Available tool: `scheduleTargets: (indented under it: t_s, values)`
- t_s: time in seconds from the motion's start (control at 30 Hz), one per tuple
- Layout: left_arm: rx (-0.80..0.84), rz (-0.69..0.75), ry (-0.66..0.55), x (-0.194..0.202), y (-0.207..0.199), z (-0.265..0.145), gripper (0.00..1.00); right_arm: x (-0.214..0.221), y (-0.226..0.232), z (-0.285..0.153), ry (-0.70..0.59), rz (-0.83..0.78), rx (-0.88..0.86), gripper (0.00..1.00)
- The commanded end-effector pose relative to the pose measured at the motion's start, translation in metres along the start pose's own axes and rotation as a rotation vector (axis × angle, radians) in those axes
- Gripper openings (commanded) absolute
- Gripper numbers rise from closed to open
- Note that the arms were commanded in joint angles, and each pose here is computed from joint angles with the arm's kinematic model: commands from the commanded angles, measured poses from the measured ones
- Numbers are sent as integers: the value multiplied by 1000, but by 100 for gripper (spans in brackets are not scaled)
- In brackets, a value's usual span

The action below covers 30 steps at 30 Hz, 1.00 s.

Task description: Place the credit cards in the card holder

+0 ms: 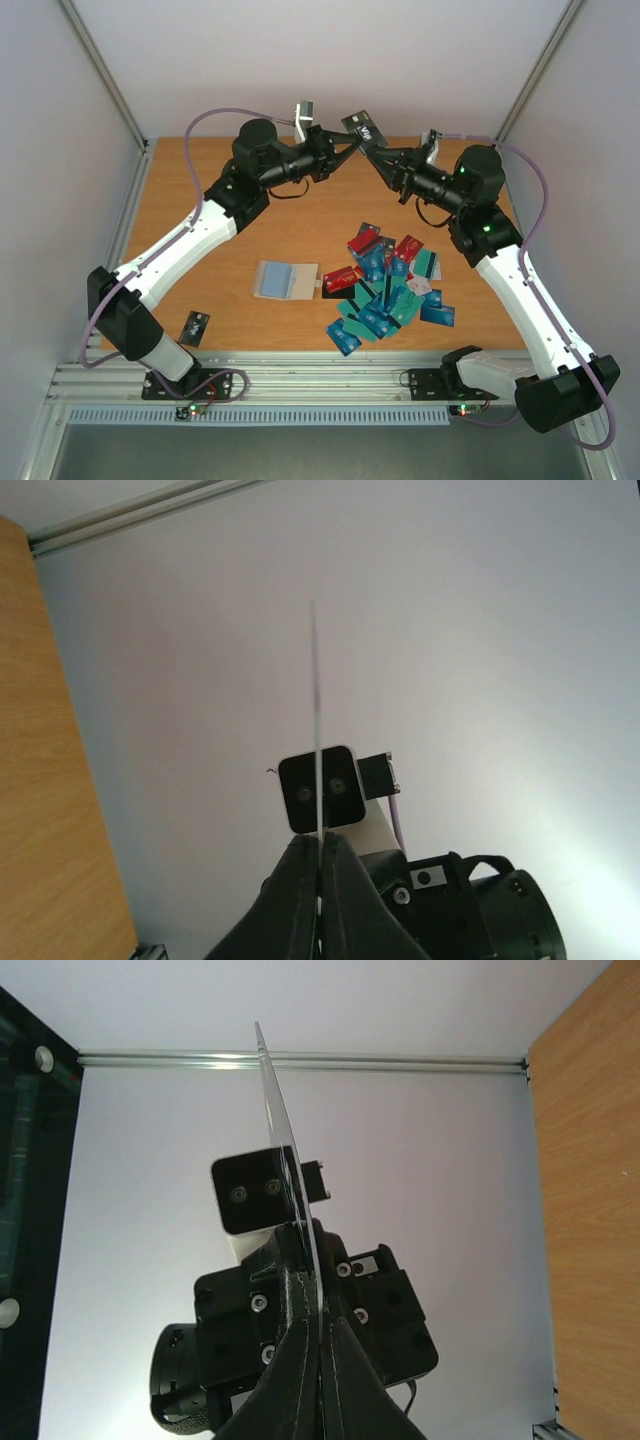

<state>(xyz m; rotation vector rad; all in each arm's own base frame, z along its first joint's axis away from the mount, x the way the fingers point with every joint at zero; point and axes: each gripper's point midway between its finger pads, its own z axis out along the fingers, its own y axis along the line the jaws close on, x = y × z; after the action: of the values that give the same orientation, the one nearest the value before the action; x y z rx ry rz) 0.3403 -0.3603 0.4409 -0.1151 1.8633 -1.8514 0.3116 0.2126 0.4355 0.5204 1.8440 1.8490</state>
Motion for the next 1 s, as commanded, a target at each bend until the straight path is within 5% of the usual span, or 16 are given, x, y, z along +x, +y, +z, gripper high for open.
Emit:
scheduleTargets:
  t_s: [0.0,0.1,0.23,0.3,0.6,0.77,0.97]
  values:
    - [44,43,-35,-9,-7,3,0,6,18,-2,31,-40,-47,1]
    - [43,48,-26,-8,-5,5,0,11,15,-4,53,-91,-21,3]
    - [26,85,4,-2,-8,0,0,20,-5,-14,107,-206,131,65]
    - [9,110,36,2,-7,-5,0,20,-19,-22,125,-239,187,74]
    - [-27,109,227,15,3,-51,0,41,-42,-43,404,-353,96,74]
    - [20,65,419,42,6,-64,0,45,-37,-45,444,-410,87,73]
    - [68,78,514,59,0,-74,0,50,-27,-42,500,-390,25,63]
